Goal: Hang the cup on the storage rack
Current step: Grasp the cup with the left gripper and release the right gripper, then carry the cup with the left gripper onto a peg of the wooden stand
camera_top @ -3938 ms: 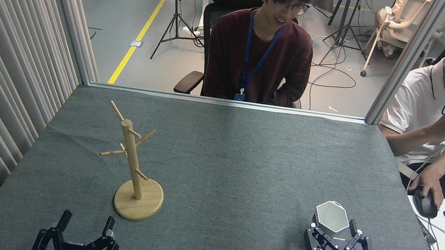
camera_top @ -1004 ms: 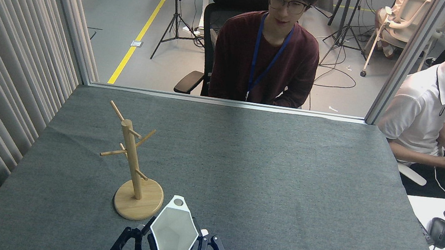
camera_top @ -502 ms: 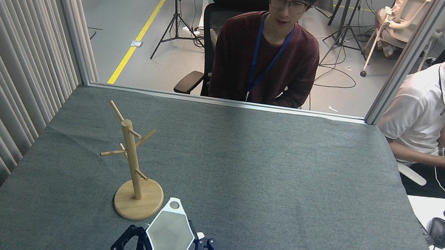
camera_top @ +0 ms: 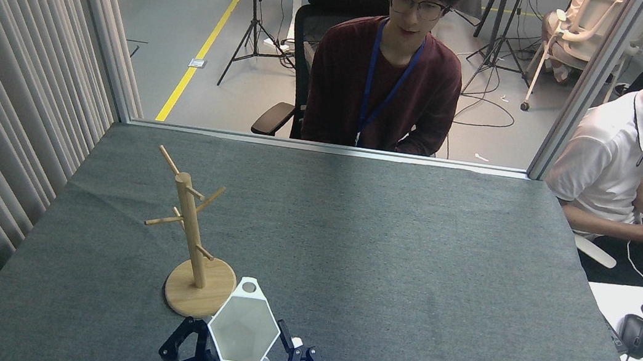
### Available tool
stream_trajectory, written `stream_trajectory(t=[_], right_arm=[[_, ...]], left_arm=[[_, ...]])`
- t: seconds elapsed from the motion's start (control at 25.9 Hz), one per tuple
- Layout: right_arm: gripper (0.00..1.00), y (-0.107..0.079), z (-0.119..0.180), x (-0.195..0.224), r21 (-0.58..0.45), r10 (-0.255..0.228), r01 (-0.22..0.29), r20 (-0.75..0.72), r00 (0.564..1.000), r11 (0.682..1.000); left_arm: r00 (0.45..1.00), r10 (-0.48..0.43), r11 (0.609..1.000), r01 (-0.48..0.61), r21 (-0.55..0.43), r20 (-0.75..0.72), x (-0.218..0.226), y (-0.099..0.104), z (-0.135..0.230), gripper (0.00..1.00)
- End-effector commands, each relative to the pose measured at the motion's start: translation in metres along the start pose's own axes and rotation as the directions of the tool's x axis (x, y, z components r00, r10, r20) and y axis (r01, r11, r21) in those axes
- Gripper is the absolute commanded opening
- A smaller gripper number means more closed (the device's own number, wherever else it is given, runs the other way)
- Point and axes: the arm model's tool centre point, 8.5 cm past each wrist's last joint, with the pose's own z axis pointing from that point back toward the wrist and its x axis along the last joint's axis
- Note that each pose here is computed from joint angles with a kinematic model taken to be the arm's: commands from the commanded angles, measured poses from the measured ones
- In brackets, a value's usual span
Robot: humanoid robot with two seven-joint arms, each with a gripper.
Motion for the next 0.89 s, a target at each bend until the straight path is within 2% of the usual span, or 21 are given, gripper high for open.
stream_trajectory(t=[0.0,0.12,0.19,0.23,0.31,0.35,0.42,0.46,0.5,0.54,0.58,0.62,0.66,0.77,0.85], right_arm=[[0.98,-0.018,-0.004,-0.003,-0.095,-0.002,0.001,-0.011,1.0,0.995],[0.98,-0.035,-0.01,-0.013,-0.155,-0.013,0.006,-0.044,0.999,0.988],[0.98,-0.049,-0.018,-0.052,-0.225,-0.081,0.044,-0.157,0.984,0.973],[0.98,-0.054,-0.022,-0.083,-0.257,-0.131,0.067,-0.241,0.962,0.964],[0.98,-0.055,-0.018,-0.148,-0.308,-0.237,0.112,-0.405,0.883,0.945],[0.98,-0.049,-0.012,-0.172,-0.301,-0.254,0.119,-0.462,0.85,0.946],[0.98,-0.017,0.01,-0.212,-0.181,-0.192,0.107,-0.564,0.803,0.978],[0.98,-0.005,0.023,-0.226,-0.113,-0.129,0.077,-0.582,0.803,0.991],[0.98,0.005,0.036,-0.236,-0.037,-0.046,0.03,-0.577,0.816,0.999],[0.98,0.012,0.052,-0.243,0.043,0.05,-0.031,-0.557,0.829,0.999],[0.98,0.021,0.072,-0.246,0.114,0.116,-0.064,-0.542,0.832,0.991],[0.98,0.031,0.09,-0.243,0.166,0.144,-0.063,-0.537,0.831,0.984],[0.98,0.039,0.102,-0.24,0.196,0.151,-0.051,-0.538,0.83,0.979],[0.98,0.042,0.112,-0.238,0.201,0.15,-0.045,-0.549,0.822,0.979],[0.98,0.043,0.117,-0.237,0.204,0.152,-0.044,-0.552,0.82,0.978]], left_arm=[[1.0,-0.002,1.0,0.002,0.001,-0.002,-0.001,0.0,-0.001,0.3],[1.0,-0.006,1.0,0.006,0.003,-0.003,-0.002,0.001,-0.002,0.29],[1.0,-0.008,1.0,0.008,0.004,-0.007,-0.003,0.002,-0.003,0.29],[1.0,-0.011,1.0,0.011,0.01,-0.012,-0.003,0.004,-0.003,0.3],[1.0,-0.013,1.0,0.013,0.008,-0.019,-0.004,0.003,-0.002,0.3],[1.0,-0.013,1.0,0.013,0.008,-0.019,-0.004,0.003,-0.002,0.29],[1.0,-0.014,1.0,0.014,0.009,-0.022,-0.004,0.003,-0.003,0.29],[0.999,-0.016,1.0,0.016,0.01,-0.033,-0.006,0.004,-0.003,0.29],[0.999,-0.02,1.0,0.021,0.011,-0.048,-0.007,0.004,-0.002,0.29],[0.997,-0.027,1.0,0.028,0.01,-0.066,-0.01,0.004,-0.002,0.29],[0.996,-0.034,0.999,0.035,0.011,-0.086,-0.012,0.004,-0.002,0.29],[0.993,-0.041,0.999,0.042,0.008,-0.111,-0.015,0.004,-0.001,0.29],[0.989,-0.049,0.999,0.05,0.002,-0.138,-0.019,0.002,0.0,0.29],[0.955,-0.106,0.994,0.1,-0.034,-0.278,-0.041,-0.002,0.006,0.28],[0.918,-0.191,0.981,0.17,-0.089,-0.349,-0.058,-0.011,0.015,0.26]])
